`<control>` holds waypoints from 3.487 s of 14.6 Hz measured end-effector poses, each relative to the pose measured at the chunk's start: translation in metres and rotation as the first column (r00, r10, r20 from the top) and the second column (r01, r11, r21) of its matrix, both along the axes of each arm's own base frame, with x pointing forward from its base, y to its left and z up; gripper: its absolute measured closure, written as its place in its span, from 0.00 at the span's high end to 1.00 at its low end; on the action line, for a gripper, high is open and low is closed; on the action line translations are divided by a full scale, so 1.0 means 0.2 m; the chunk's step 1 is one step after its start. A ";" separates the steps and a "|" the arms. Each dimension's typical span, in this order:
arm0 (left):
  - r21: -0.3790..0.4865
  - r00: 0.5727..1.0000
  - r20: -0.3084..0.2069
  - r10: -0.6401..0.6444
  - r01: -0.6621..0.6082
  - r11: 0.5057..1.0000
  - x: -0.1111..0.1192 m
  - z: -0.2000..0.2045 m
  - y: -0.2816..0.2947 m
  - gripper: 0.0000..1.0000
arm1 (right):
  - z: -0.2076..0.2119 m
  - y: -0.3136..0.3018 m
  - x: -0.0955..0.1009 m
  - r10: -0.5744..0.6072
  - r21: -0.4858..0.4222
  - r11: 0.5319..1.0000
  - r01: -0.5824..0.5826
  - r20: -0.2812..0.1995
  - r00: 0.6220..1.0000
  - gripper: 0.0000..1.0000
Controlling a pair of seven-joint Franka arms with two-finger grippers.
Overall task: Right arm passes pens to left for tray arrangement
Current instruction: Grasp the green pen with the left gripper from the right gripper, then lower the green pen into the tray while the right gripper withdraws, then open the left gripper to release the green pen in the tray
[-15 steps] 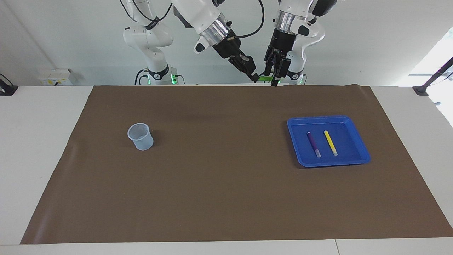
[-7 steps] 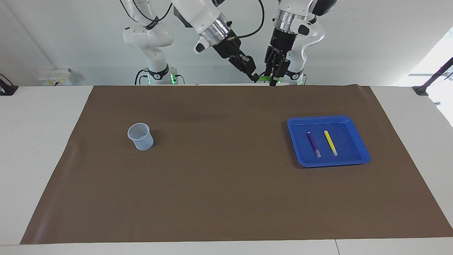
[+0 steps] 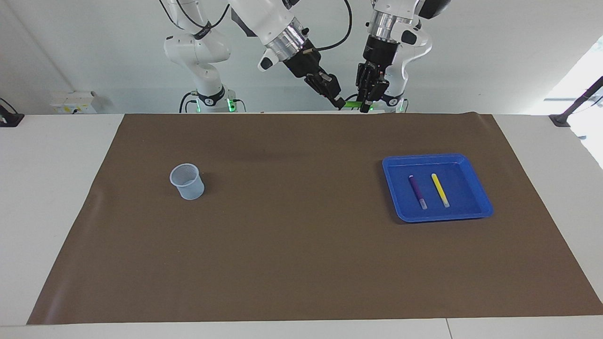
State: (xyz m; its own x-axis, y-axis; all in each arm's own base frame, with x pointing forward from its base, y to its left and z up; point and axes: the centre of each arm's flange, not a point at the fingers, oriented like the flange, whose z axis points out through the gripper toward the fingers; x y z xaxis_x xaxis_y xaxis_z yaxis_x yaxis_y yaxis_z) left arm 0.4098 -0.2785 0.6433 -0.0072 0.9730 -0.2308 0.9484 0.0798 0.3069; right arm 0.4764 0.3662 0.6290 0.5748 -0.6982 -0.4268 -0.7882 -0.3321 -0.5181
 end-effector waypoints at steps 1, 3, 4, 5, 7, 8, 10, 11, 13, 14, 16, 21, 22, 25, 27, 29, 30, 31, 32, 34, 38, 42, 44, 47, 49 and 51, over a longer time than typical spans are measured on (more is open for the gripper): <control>-0.003 1.000 -0.001 0.015 -0.015 1.000 0.01 0.00 0.01 0.19 | 0.00 0.01 -0.01 0.002 0.001 1.000 -0.002 0.000 1.000 0.17; -0.002 1.000 -0.002 0.018 -0.018 1.000 0.01 0.00 0.01 0.19 | 0.00 0.01 -0.01 0.001 0.003 1.000 -0.001 0.000 1.000 0.17; 0.002 1.000 0.001 0.017 -0.017 1.000 0.01 0.00 0.01 0.19 | 0.00 0.01 -0.01 0.001 0.003 1.000 -0.001 0.000 1.000 0.17; 0.009 1.000 0.004 0.015 -0.015 1.000 0.01 0.00 0.01 0.19 | 0.00 0.01 -0.01 0.001 0.003 1.000 -0.001 0.001 1.000 0.17; 0.016 1.000 0.008 0.014 -0.014 1.000 0.01 0.01 0.01 0.19 | 0.00 0.01 -0.01 0.001 0.004 1.000 -0.001 0.001 1.000 0.17; 0.017 1.000 0.009 0.014 -0.014 1.000 0.01 0.01 0.01 0.19 | 0.01 0.01 -0.01 0.000 0.004 1.000 0.000 0.002 1.000 0.17; 0.019 1.000 0.012 0.014 -0.014 1.000 0.01 0.01 0.01 0.19 | 0.00 0.01 -0.01 0.001 0.004 1.000 -0.001 0.001 1.000 0.19; 0.020 1.000 0.013 0.014 -0.014 1.000 0.01 0.02 0.01 0.19 | 0.00 0.01 -0.01 0.001 0.004 1.000 -0.001 0.001 1.000 0.19; 0.027 1.000 0.016 0.014 -0.014 1.000 0.01 0.02 0.01 0.19 | 0.00 0.00 0.00 -0.001 -0.003 1.000 0.001 0.003 1.000 0.35; 0.028 1.000 0.016 0.015 -0.015 0.999 0.01 0.02 0.01 0.19 | -0.01 0.00 0.01 -0.001 -0.013 1.000 0.001 0.009 1.000 0.45; 0.030 1.000 0.017 0.025 -0.026 0.999 0.03 0.02 0.04 0.19 | -0.02 -0.03 0.04 0.003 -0.040 0.999 -0.002 0.023 1.000 0.66; 0.064 1.000 0.021 -0.003 0.001 0.998 0.12 0.00 0.18 0.19 | -0.15 -0.31 0.19 0.106 -0.193 0.977 -0.094 0.051 0.993 1.00; 0.085 0.999 0.019 -0.028 0.026 0.996 0.16 -0.02 0.26 0.19 | -0.19 -0.41 0.23 0.132 -0.225 0.967 -0.117 0.054 0.990 1.00; 0.119 0.991 0.004 -0.130 0.129 0.984 0.29 -0.08 0.62 0.19 | -0.34 -0.69 0.32 0.260 -0.380 0.899 -0.219 0.060 0.964 1.00; 0.120 0.967 -0.024 -0.252 0.253 0.960 0.36 -0.15 0.81 0.19 | -0.44 -0.82 0.35 0.340 -0.477 0.834 -0.276 0.051 0.939 1.00; 0.119 0.918 -0.056 -0.392 0.396 0.911 0.41 -0.28 0.93 0.19 | -0.51 -0.98 0.38 0.417 -0.544 0.770 -0.333 0.035 0.908 1.00; 0.117 0.891 -0.069 -0.449 0.454 0.883 0.43 -0.35 0.99 0.19 | -0.54 -1.07 0.40 0.455 -0.573 0.736 -0.360 0.025 0.890 1.00; 0.117 0.856 -0.080 -0.511 0.517 0.848 0.45 -0.42 1.07 0.19 | -0.56 -1.18 0.42 0.495 -0.603 0.695 -0.391 0.009 0.869 1.00; 0.118 0.819 -0.088 -0.567 0.574 0.810 0.46 -0.48 1.16 0.19 | -0.58 -1.29 0.43 0.530 -0.628 0.656 -0.419 -0.011 0.848 1.00; 0.118 0.737 -0.093 -0.669 0.675 0.728 0.47 -0.61 1.35 0.19 | -0.59 -1.49 0.45 0.586 -0.660 0.586 -0.471 -0.057 0.808 1.00; 0.138 0.509 -0.171 -0.844 0.860 0.491 0.50 -0.89 1.66 0.19 | -0.56 -1.70 0.44 0.647 -0.693 0.472 -0.545 -0.147 0.748 1.00; 0.140 0.264 -0.250 -0.932 0.962 0.235 0.62 -1.28 1.82 0.19 | -0.41 -1.84 0.42 0.677 -0.690 0.423 -0.587 -0.190 0.711 1.00; 0.123 0.152 -0.258 -0.954 0.985 0.124 0.64 -1.42 1.85 0.19 | -0.31 -1.89 0.41 0.685 -0.679 0.415 -0.606 -0.205 0.699 1.00; 0.115 0.071 -0.282 -0.957 0.993 0.040 0.66 -1.54 1.87 0.19 | -0.19 -1.90 0.38 0.696 -0.658 0.405 -0.634 -0.228 0.681 1.00; 0.114 0.049 -0.283 -0.958 0.993 0.017 0.67 -1.60 1.87 0.19 | -0.15 -1.89 0.35 0.698 -0.640 0.405 -0.653 -0.244 0.673 1.00; 0.116 0.042 -0.277 -0.960 0.993 0.009 0.68 -1.64 1.87 0.19 | -0.13 -1.87 0.34 0.702 -0.629 0.402 -0.665 -0.254 0.665 1.00</control>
